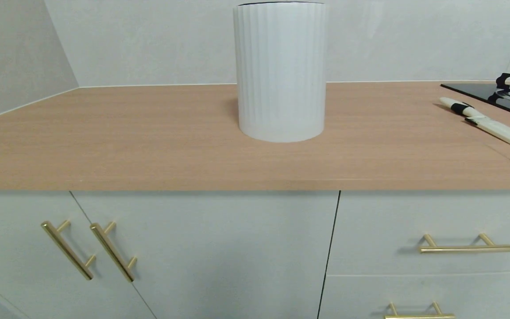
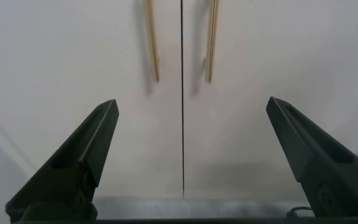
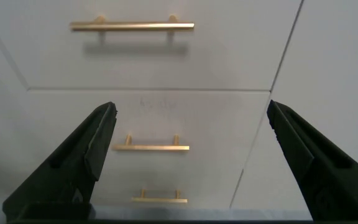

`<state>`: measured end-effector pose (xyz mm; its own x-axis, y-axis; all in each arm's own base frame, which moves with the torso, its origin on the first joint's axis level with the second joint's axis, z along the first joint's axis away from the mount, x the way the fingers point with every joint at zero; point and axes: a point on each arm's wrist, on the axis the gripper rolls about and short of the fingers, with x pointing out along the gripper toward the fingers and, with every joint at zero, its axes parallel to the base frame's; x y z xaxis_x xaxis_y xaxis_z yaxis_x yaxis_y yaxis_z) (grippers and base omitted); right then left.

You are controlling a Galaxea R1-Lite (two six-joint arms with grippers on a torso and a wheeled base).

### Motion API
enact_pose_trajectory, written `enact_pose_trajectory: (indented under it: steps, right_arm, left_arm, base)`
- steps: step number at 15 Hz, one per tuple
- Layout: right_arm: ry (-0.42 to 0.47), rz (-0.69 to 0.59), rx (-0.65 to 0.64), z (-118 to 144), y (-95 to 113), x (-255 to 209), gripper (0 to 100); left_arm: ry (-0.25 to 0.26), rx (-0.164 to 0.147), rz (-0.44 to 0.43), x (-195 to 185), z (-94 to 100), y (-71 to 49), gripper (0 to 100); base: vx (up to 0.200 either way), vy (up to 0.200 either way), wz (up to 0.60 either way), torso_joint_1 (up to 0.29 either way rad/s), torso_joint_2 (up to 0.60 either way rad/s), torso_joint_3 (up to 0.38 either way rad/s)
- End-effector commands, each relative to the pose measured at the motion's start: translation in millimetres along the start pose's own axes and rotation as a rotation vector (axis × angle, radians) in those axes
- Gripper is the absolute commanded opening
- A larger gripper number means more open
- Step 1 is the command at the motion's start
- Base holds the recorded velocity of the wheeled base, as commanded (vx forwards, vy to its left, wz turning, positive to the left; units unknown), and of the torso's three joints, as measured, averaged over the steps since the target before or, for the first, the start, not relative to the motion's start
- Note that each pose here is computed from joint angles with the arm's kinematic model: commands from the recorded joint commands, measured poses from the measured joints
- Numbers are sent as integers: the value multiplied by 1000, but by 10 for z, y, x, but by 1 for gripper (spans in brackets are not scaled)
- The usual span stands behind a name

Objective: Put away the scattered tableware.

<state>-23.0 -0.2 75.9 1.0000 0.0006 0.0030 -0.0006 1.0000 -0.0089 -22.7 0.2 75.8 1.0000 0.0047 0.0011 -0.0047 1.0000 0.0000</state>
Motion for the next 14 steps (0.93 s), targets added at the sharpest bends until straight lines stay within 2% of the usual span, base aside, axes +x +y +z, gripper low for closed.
enact_pose_trajectory:
  steps: [1,9,14]
  right_arm:
    - [1,1,0,0,0,1,100]
    - [3,-1,1,-2,0,1,100]
    - [1,1,12,0,0,1,100]
  left_arm:
    - [0,0,0,0,0,0,100]
    - [0,0,0,0,0,0,100]
    - [0,0,0,0,0,0,100]
  base:
    - [0,0,0,0,0,0]
    - [0,0,0,0,0,0]
    - [0,0,0,30,-244,-293]
